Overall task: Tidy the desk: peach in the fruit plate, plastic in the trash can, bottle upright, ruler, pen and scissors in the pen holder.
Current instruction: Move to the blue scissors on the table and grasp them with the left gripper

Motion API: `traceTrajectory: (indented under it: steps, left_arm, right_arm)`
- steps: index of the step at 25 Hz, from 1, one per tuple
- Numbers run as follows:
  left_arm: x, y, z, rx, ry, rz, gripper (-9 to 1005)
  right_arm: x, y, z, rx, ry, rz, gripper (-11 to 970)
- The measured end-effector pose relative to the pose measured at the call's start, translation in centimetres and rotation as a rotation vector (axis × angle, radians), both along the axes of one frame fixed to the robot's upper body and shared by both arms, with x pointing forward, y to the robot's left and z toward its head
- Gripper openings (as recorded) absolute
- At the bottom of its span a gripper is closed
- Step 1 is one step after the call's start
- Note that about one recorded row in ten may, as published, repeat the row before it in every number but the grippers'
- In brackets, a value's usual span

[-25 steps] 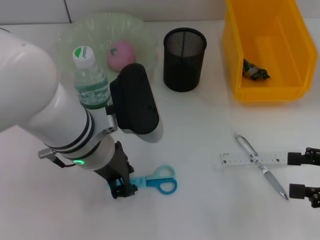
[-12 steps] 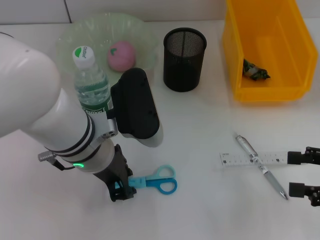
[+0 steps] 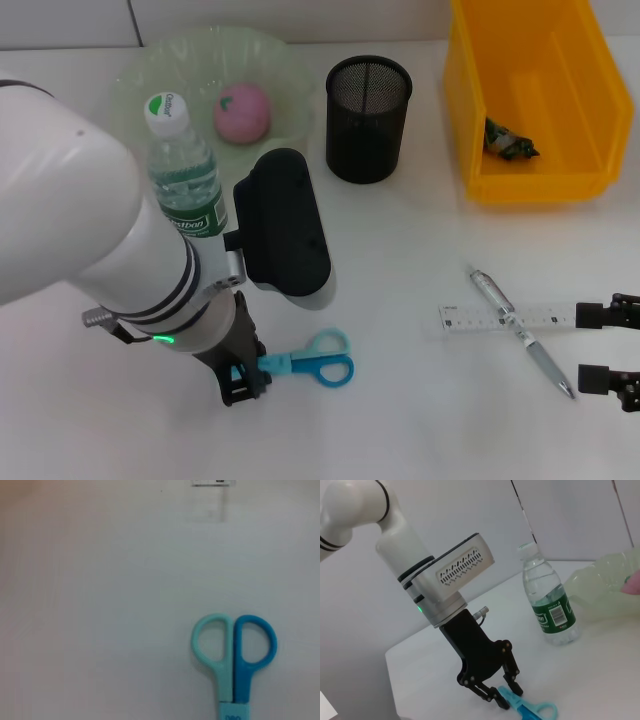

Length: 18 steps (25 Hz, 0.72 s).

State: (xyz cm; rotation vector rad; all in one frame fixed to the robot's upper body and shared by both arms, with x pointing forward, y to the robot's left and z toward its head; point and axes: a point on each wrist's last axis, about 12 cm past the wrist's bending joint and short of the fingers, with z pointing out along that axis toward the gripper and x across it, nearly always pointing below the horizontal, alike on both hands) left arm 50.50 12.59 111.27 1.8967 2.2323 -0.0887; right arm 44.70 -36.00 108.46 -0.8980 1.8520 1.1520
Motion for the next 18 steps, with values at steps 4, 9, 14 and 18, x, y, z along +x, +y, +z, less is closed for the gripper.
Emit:
traceTrajectory:
  steps: [4,9,14,18]
  left_arm:
    - [-0.1,0.0,0.9,-0.034,-0.042,-0.003,306]
    - [-0.3,-0.1,1.6,-0.054,-0.064,-0.012,142]
    - [-0.2,-0.5,2.5,-0.083,-0.089,-0.017,25]
    - [0.6,-0.6,3.7,-0.079,-0.081,0.067,3]
  right_arm:
    - [-0.1,-0.2,0.0,0.002,-0.002,-0.007,839]
    - [0.0,-0.3,0.1,0.003,-0.006,-0.014,839]
    - [0.1,-0.3,0.2,0.003,-0.009,-0.012,839]
    - [0.1,-0.3,0.2,0.004,-0.010,-0.014,839]
